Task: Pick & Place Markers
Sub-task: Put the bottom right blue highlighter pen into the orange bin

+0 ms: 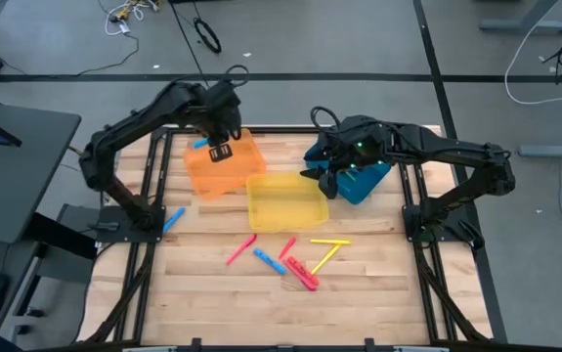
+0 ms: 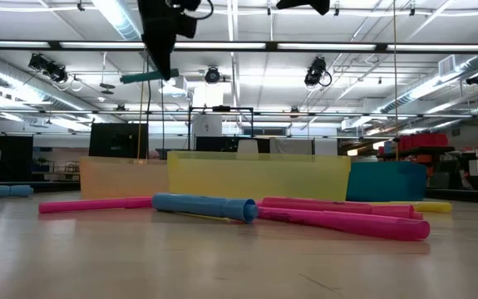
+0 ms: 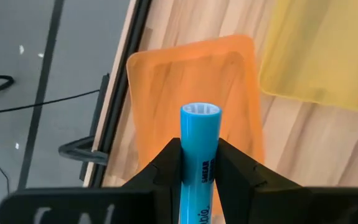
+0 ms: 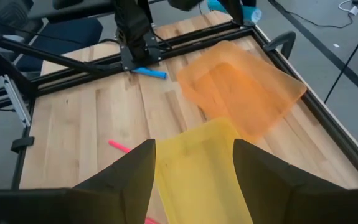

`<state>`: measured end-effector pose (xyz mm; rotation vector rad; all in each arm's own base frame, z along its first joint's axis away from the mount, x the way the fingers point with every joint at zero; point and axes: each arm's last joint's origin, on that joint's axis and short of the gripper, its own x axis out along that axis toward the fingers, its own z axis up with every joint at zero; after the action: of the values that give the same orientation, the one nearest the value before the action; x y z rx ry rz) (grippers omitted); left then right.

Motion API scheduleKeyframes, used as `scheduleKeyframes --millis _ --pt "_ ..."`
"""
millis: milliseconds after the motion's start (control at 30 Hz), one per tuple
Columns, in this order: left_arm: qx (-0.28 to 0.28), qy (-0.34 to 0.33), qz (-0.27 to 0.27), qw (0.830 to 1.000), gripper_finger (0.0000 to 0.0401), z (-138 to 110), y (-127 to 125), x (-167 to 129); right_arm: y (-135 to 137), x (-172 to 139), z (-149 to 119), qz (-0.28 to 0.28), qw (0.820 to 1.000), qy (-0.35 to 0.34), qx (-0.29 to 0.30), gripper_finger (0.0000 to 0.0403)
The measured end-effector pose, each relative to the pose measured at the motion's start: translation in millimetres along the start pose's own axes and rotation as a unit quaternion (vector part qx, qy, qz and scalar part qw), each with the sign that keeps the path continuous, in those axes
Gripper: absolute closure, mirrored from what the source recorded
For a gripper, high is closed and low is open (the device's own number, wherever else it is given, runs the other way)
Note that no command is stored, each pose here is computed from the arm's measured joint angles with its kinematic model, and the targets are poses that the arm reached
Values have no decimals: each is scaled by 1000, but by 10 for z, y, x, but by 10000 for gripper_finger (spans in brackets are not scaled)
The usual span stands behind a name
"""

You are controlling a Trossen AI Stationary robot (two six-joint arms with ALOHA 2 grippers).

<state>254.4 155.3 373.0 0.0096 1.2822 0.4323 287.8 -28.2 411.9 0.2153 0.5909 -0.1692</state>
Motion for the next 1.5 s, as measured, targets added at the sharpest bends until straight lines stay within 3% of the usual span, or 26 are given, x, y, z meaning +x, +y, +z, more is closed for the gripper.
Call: scheduleKeyframes --millis 433,767,1100,1500 --pt "-26 33 -76 996 324 116 469 717 40 1 6 7 1000 -6 2 187" --pt "-36 63 -112 991 326 179 546 1280 40 1 7 7 1000 -6 16 187" --pt "-28 97 -130 986 325 -162 398 1834 43 0 24 0 999 -17 35 187" --pt "-48 101 -135 984 325 -482 344 2206 42 1 44 -6 998 -29 47 187"
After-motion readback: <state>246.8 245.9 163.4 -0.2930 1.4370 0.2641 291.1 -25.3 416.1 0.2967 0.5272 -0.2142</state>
